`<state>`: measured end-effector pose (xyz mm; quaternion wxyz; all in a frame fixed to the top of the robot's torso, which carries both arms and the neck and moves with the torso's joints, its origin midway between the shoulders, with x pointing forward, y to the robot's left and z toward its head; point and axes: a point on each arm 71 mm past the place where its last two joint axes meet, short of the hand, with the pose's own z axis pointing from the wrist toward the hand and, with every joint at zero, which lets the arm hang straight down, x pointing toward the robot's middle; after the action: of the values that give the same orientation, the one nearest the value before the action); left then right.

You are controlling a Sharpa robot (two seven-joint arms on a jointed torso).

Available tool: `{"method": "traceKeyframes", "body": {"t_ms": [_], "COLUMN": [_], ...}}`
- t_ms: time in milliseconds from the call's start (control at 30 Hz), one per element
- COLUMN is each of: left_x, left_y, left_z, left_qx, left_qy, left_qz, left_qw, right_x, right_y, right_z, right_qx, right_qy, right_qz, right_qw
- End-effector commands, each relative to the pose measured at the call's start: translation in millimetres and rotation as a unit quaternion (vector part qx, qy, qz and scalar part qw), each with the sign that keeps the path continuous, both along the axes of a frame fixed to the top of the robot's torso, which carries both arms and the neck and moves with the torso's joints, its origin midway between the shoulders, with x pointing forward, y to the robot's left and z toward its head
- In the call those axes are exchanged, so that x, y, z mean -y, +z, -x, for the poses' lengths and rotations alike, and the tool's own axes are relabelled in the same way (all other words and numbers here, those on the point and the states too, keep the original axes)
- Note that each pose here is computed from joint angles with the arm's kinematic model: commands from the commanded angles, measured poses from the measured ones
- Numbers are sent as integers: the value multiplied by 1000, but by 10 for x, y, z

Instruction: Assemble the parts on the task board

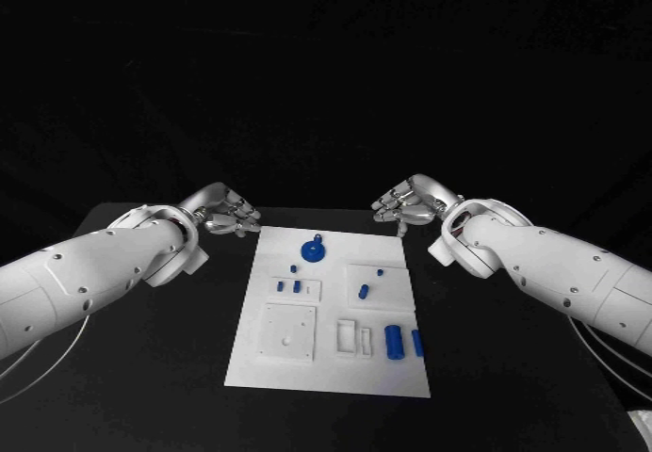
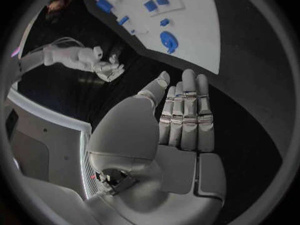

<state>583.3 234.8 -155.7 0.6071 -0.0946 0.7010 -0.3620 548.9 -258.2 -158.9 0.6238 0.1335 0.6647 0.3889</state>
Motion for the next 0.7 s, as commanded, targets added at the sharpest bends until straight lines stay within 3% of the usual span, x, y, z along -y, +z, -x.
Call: {"method": "traceKeyframes", "body": {"t_ms": [33,267,500,700], "left_x": [-42,-92,-88,-50], "left_y": [44,62,77,81], "left_z": [50,256,401,469], "left_qx": [-43,-82,-92,-93], "left_qy": [28,24,19,13], "left_qz": [150,225,254,269], "left_qw": [987,971,963,959], "right_x": [0,20,-61,-116], "right_y": [-114,-267,-416,-543], "right_z": [11,41,100,156], "right_qx": [-5,2,0,-6], "right_qy": [6,-18,-20,-14], "right_qz": [139,242,286,307], "right_qw": [990,970,958,952]}}
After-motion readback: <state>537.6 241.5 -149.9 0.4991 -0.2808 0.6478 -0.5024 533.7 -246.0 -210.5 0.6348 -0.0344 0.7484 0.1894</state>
